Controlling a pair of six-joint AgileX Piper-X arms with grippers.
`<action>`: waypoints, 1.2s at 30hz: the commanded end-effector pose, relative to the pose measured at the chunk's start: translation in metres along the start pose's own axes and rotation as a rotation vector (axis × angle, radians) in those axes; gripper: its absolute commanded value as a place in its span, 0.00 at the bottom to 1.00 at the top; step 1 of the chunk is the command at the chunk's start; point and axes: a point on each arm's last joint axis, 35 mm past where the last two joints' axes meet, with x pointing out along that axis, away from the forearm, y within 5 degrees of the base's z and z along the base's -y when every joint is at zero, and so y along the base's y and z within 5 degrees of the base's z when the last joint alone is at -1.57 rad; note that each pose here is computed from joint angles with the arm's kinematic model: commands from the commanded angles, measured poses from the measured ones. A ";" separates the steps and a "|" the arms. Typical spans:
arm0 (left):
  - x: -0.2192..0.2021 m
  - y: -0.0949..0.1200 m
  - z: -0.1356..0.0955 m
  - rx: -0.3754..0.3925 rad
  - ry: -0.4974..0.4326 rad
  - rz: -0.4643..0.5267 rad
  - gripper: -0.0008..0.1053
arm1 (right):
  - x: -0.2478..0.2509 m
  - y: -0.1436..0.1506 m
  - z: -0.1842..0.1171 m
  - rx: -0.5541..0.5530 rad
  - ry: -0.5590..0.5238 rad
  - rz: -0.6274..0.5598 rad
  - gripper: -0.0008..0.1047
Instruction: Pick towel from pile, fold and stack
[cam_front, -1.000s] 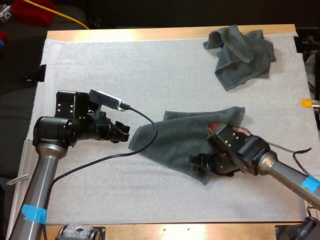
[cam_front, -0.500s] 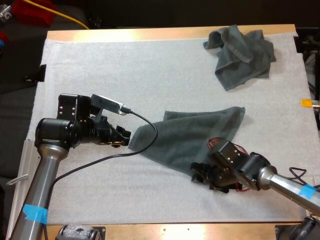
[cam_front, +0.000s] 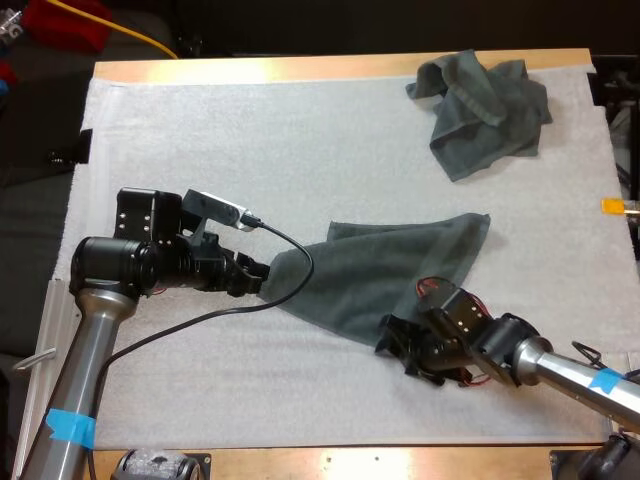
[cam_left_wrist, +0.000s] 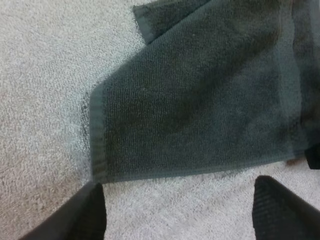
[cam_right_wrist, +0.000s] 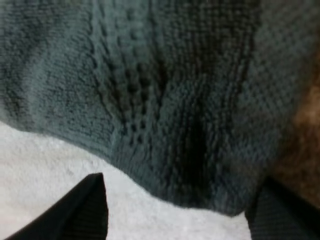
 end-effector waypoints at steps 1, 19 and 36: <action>0.000 -0.001 0.000 0.007 0.001 -0.010 0.57 | 0.007 -0.002 0.001 0.000 0.002 -0.007 0.56; 0.000 -0.001 0.002 0.015 -0.015 -0.010 0.57 | 0.008 -0.004 0.002 -0.047 -0.028 -0.038 0.01; 0.035 0.017 -0.029 -0.047 0.046 -0.027 0.57 | -0.019 -0.010 -0.008 -0.224 -0.042 -0.170 0.01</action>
